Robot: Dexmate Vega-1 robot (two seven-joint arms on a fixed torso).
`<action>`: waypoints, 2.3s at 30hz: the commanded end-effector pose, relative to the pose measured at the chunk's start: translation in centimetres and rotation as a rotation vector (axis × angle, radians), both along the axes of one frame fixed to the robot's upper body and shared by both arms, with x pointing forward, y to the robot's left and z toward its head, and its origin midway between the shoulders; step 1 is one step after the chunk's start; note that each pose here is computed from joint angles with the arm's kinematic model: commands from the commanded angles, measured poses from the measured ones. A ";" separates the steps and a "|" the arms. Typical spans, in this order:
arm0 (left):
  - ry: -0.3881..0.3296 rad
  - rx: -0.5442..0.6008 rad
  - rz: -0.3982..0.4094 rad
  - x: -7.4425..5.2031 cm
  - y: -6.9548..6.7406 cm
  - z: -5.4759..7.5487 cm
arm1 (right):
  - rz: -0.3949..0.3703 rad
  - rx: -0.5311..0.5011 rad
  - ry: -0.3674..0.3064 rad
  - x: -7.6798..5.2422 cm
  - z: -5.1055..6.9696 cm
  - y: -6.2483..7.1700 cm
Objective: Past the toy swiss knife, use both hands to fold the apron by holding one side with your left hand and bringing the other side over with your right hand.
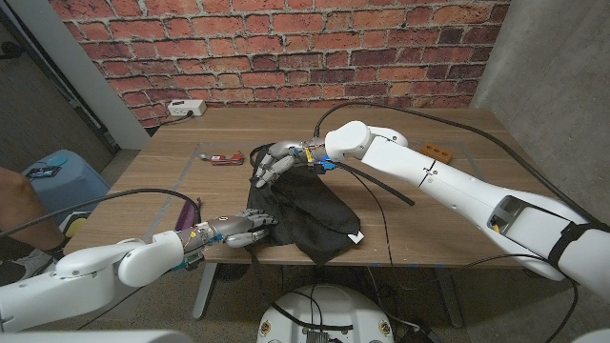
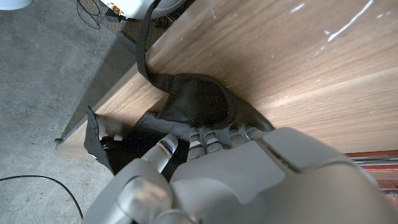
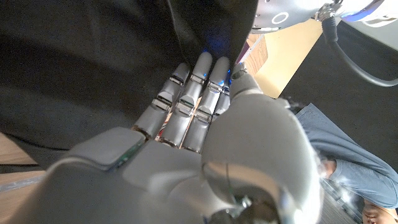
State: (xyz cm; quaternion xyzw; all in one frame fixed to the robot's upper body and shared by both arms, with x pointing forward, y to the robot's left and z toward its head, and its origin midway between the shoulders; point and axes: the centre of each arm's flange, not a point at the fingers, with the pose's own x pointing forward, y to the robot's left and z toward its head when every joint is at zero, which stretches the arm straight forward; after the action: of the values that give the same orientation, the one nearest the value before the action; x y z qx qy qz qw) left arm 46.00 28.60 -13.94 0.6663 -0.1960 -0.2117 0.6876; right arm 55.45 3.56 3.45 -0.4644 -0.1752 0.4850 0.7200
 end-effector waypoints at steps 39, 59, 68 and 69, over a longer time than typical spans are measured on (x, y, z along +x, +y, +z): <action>0.058 -0.087 0.057 -6.4 2.4 2.3 | 0.041 0.009 0.056 1.6 1.7 -0.1; 0.011 -0.141 0.084 -8.4 2.6 2.2 | 0.009 0.048 0.038 2.7 2.6 -1.8; -0.041 -0.145 0.074 -7.1 2.2 3.2 | -0.014 0.152 0.041 4.5 3.1 -4.7; -0.040 -0.143 0.072 -6.9 2.1 3.2 | -0.016 0.161 0.042 4.7 3.2 -5.1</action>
State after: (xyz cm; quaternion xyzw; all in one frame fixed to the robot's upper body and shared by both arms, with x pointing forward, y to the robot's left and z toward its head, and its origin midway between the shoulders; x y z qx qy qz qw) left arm 38.21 31.09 -11.36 0.6244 -0.1844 -0.1694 0.7399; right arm 58.57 1.16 6.17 -0.4277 -0.1799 0.4894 0.7383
